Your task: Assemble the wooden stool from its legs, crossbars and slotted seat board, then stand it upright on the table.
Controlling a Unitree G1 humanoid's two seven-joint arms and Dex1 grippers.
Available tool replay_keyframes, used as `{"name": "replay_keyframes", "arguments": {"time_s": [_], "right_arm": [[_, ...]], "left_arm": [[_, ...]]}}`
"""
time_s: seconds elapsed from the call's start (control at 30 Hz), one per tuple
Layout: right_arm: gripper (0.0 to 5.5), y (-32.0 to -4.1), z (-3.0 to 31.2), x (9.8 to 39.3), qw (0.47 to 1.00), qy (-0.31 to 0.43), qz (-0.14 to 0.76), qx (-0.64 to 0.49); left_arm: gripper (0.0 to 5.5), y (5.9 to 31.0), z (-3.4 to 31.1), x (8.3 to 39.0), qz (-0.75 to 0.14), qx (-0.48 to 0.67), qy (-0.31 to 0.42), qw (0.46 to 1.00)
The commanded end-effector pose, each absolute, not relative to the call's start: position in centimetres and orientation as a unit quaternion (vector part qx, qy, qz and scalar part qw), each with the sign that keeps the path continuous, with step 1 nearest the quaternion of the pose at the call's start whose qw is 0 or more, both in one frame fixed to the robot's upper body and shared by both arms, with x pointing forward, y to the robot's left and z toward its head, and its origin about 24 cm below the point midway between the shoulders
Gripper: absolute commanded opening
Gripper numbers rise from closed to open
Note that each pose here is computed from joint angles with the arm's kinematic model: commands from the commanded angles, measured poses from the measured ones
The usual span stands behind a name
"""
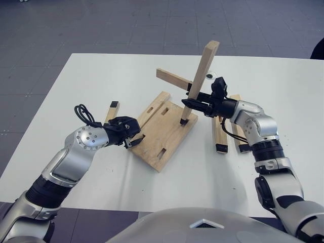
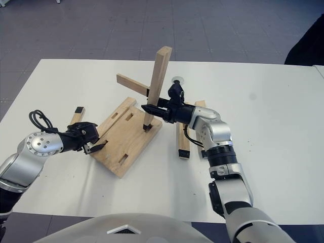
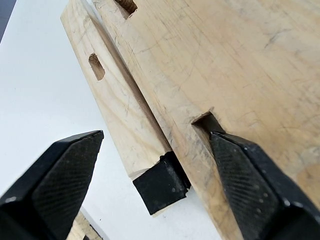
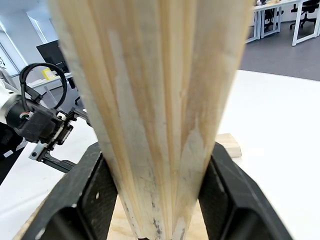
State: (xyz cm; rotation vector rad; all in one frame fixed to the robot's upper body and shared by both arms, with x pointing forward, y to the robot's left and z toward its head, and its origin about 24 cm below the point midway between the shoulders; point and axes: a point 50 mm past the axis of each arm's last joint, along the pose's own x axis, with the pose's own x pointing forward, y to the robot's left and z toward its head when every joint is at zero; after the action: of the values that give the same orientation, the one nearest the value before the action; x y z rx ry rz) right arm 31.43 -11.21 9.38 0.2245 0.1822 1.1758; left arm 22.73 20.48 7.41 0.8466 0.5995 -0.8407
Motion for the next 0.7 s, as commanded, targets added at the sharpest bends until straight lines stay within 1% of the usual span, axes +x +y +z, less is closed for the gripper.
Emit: {"name": "replay_keyframes", "arguments": {"time_s": [0.03,0.2,0.37,0.47,0.6,0.7], "right_arm": [[2.08,-11.5,9.9,31.2,0.821,0.082,0.555,0.103],[2.08,-11.7,7.9,30.6,0.821,0.117,0.549,0.104],[2.08,-12.1,6.5,30.9,0.835,0.134,0.524,0.103],[2.07,-12.7,6.1,31.6,0.845,0.138,0.508,0.097],[2.07,-13.2,6.0,31.7,0.844,0.139,0.513,0.072],[2.07,-11.8,5.0,29.5,0.819,0.141,0.556,0.01]], "left_arm": [[3.95,20.6,4.9,21.2,-0.407,0.365,0.336,0.767],[3.95,20.4,4.9,21.3,-0.408,0.365,0.334,0.767],[3.95,20.4,5.0,21.3,-0.409,0.364,0.334,0.767],[3.95,20.4,5.0,21.3,-0.41,0.365,0.334,0.767],[3.95,20.4,4.9,21.1,-0.41,0.364,0.335,0.766],[3.95,20.3,4.9,21.1,-0.409,0.362,0.334,0.768]]}}
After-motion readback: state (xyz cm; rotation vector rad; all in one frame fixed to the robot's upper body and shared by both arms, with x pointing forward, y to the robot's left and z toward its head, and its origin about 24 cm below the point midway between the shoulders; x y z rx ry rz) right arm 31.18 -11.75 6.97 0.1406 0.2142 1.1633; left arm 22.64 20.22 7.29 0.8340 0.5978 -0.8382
